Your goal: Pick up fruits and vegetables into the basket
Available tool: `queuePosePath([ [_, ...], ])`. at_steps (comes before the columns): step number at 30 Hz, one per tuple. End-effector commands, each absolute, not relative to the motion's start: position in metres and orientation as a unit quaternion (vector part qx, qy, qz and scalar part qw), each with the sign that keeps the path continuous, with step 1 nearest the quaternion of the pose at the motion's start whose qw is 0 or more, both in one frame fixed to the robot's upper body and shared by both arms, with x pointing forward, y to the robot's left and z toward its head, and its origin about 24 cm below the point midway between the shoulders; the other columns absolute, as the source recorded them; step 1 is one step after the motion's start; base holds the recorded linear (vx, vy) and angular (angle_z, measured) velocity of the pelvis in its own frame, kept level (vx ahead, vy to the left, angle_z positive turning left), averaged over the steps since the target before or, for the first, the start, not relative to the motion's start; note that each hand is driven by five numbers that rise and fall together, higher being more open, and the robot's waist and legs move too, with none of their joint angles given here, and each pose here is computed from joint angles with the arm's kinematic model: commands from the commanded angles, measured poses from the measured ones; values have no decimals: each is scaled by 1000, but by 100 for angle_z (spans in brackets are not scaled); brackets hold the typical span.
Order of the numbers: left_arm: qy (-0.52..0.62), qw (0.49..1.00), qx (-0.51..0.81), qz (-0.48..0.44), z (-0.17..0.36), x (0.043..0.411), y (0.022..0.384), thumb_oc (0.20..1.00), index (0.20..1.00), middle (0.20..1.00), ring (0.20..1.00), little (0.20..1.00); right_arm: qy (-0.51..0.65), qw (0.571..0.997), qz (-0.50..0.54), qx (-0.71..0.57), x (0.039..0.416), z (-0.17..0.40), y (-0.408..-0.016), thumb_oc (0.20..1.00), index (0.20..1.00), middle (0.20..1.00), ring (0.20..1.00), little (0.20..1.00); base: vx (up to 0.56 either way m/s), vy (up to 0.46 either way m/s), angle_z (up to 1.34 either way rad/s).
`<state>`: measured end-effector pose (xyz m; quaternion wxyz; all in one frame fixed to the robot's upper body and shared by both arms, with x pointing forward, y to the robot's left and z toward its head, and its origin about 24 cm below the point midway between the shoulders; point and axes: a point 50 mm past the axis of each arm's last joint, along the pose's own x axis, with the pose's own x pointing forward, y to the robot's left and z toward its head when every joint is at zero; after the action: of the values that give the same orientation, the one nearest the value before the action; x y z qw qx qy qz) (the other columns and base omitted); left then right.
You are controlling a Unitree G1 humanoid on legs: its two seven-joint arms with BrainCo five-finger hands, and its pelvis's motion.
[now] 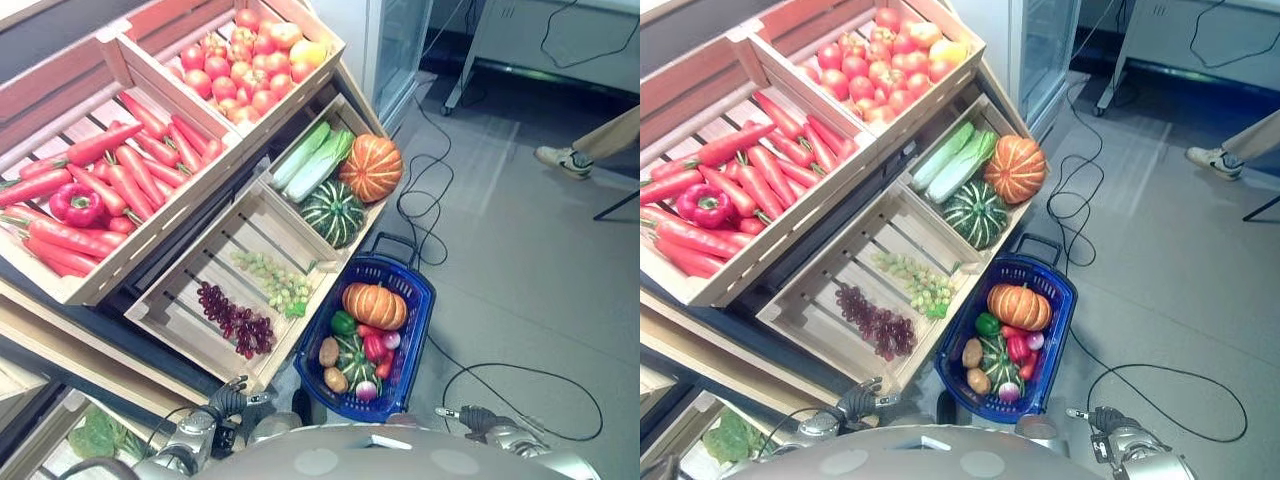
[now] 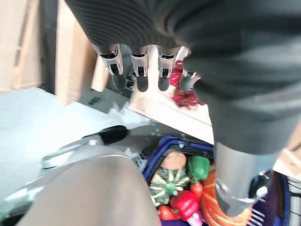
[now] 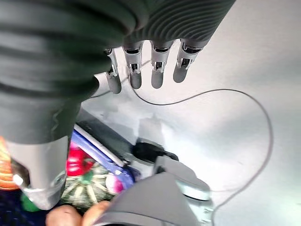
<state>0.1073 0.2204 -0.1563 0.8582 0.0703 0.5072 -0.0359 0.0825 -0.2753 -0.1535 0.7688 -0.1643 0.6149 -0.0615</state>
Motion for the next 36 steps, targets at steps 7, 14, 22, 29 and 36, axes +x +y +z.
queuePosePath([
  [7,323,946,42,12,-106,211,226,1000,1000,1000,1000,1000,528,830,-82,-163,162,-130,-273,1000,1000,1000,1000,1000,-161,-42,3],
  [14,166,986,-14,-17,-55,264,212,1000,1000,1000,1000,1000,480,856,-111,-156,200,-108,-283,1000,1000,1000,1000,1000,-118,2,-1],
  [22,34,998,-26,-36,1,304,196,1000,1000,1000,1000,1000,441,876,-132,-141,228,-88,-289,1000,1000,1000,1000,1000,-90,10,-1],
  [29,-54,998,15,-34,48,326,199,1000,1000,1000,1000,1000,424,885,-141,-129,237,-81,-289,1000,1000,1000,1000,1000,-81,-42,-1],
  [36,-155,965,209,37,94,338,210,1000,1000,1000,1000,1000,411,891,-145,-125,245,-75,-290,1000,1000,1000,1000,1000,-47,-10,0],
])
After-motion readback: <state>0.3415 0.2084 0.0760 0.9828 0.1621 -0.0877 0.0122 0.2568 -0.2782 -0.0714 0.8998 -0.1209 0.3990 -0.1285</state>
